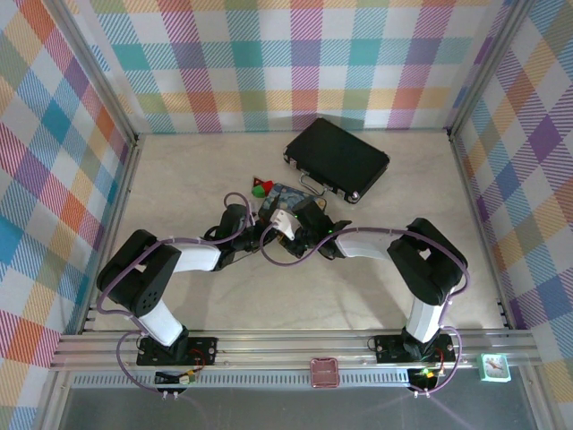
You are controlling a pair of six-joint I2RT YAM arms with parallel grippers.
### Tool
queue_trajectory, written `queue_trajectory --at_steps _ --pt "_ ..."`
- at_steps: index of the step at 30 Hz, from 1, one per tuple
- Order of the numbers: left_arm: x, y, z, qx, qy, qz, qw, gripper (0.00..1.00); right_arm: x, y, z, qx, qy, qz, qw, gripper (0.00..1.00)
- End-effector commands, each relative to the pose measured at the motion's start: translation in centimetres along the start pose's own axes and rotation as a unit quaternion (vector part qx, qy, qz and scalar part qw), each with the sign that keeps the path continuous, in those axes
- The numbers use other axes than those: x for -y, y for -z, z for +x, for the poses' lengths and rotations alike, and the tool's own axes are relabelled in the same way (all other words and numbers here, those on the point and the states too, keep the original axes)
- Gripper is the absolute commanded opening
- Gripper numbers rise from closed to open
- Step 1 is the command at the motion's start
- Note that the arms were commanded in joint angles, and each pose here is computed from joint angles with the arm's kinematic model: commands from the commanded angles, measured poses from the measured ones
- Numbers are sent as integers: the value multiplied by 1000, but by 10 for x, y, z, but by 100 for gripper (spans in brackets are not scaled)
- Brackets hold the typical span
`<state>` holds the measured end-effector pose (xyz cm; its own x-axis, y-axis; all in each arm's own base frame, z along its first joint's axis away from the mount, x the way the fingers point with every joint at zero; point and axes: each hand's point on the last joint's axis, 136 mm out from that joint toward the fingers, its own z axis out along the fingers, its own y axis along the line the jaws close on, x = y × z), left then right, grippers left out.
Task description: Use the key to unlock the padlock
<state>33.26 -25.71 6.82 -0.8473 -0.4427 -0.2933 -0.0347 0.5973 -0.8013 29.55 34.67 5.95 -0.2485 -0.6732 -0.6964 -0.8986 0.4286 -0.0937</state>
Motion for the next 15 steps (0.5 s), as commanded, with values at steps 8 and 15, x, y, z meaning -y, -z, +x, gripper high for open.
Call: queue_trajectory --at_steps 8,15 --pt "-23 8 -2 47 33 -28 998 0 -1 66 -25 66 -129 31 989 52" --pt "-29 8 -5 86 64 -8 994 0 44 96 -38 82 -230 135 960 54"
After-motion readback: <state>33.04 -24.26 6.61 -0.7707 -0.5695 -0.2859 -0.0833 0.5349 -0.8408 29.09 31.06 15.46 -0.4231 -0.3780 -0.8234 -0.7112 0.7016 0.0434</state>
